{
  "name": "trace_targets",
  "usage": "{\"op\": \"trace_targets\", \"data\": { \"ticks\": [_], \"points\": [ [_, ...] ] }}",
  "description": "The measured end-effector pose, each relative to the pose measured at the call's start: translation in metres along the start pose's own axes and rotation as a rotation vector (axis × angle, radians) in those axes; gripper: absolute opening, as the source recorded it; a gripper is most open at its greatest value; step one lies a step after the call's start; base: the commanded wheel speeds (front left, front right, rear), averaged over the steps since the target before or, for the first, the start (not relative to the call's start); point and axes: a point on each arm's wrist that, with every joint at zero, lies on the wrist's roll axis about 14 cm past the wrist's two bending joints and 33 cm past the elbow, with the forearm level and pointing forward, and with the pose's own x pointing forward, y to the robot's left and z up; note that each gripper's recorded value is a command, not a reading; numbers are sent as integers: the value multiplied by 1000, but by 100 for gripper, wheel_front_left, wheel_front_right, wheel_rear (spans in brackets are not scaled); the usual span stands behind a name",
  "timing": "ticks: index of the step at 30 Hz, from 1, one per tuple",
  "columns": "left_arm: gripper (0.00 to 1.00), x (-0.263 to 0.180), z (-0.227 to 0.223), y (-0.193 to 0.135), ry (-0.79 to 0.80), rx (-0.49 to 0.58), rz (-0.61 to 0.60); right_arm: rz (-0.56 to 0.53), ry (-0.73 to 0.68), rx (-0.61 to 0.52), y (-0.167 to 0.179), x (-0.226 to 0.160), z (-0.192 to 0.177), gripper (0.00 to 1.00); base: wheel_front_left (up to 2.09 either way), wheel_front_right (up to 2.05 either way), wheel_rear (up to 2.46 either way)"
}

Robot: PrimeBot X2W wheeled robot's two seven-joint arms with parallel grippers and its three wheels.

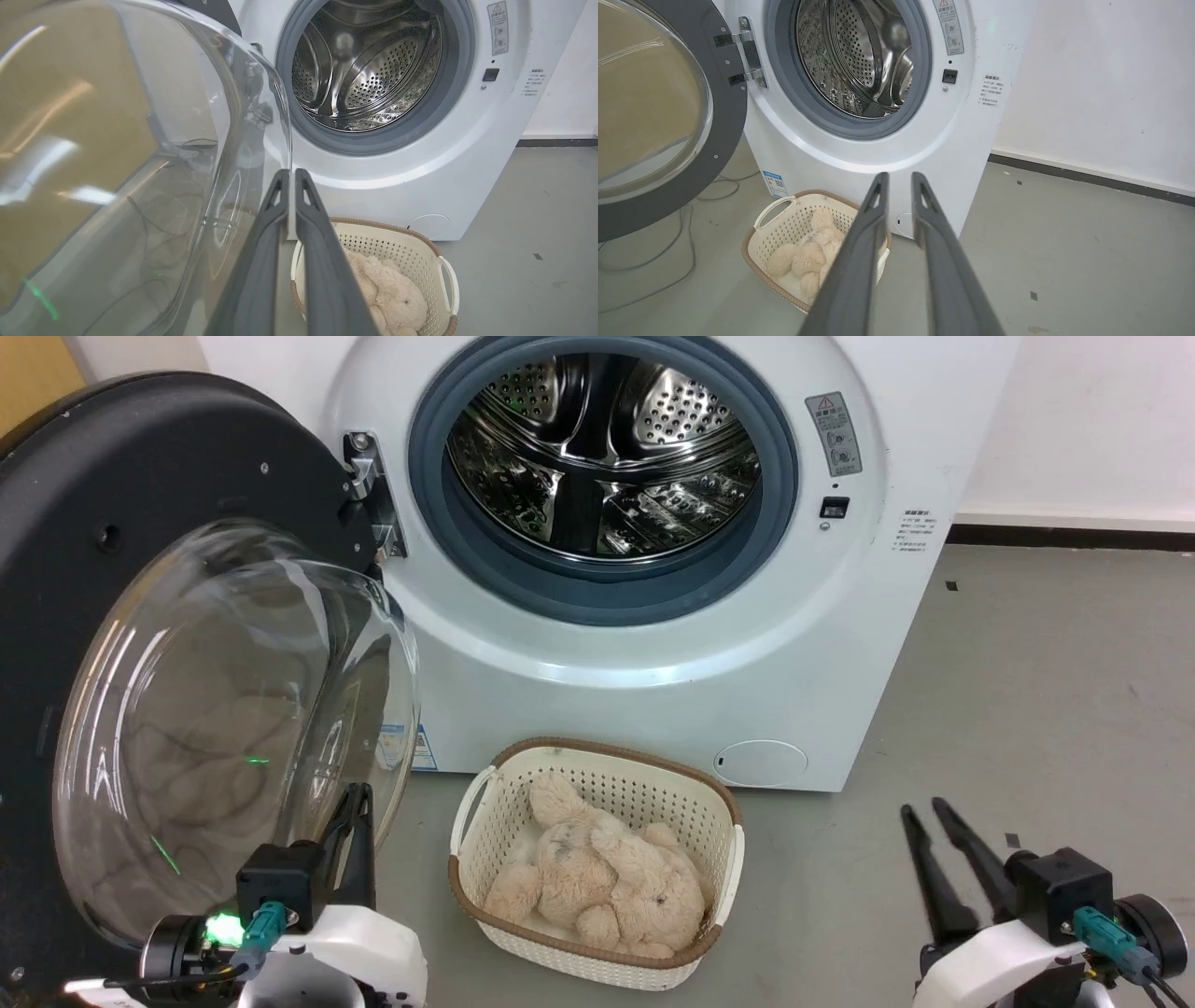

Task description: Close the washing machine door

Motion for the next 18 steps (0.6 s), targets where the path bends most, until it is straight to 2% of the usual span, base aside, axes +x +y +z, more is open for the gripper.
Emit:
{"op": "trace_targets", "data": {
  "ticks": [11,12,13,14,18],
  "points": [
    [100,0,0,-1,-7,0,10,-8,-8,11,-3,0,0,100,0,0,0],
    [71,0,0,-1,-9,0,11,-10,-10,12,-3,0,1,100,0,0,0],
    [4,0,1,-1,-11,0,12,-10,-13,13,-4,0,1,100,0,0,0],
    [0,0,1,-1,-13,0,14,-12,-16,16,-4,0,1,100,0,0,0],
    [0,0,2,0,-21,0,22,-15,-23,22,-5,1,2,100,0,0,0]
  ]
}}
